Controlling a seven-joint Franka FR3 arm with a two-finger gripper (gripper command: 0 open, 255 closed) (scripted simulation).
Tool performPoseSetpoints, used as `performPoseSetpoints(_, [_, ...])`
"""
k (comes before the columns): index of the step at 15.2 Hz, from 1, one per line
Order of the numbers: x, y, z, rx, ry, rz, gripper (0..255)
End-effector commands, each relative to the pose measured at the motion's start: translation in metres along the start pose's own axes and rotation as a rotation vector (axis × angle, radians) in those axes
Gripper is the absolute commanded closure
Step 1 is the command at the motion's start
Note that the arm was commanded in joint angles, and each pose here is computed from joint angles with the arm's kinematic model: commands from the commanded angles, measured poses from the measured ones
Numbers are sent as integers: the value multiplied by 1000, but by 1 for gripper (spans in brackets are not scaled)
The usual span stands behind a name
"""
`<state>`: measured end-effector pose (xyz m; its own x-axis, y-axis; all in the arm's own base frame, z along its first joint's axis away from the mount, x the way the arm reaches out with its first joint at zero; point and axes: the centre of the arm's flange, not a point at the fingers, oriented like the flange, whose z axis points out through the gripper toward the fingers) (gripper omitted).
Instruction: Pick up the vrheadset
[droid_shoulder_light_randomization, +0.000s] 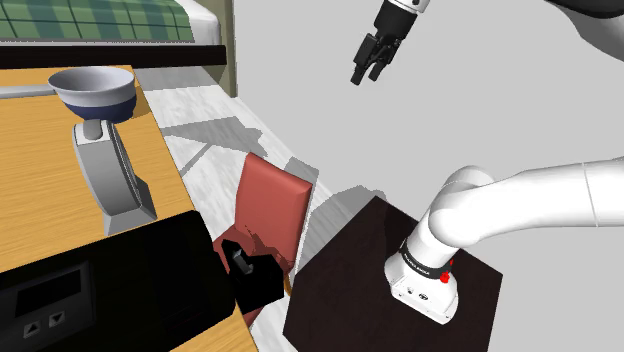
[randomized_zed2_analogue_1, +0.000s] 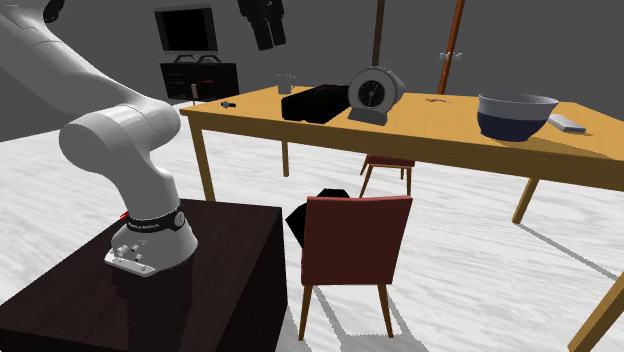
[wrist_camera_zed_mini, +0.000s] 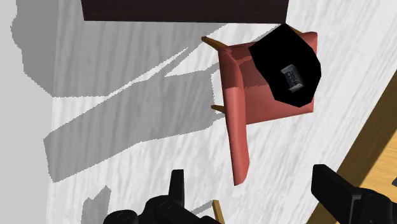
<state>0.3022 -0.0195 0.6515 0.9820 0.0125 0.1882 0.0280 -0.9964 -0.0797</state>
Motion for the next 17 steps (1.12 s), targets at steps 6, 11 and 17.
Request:
performPoseSetpoints(6, [21, -26, 58, 19, -60, -33, 0])
performPoseSetpoints(11, [38, -55, 117, 39, -120, -66, 0])
performPoseSetpoints(17, [52, -91, 188, 62, -191, -106, 0])
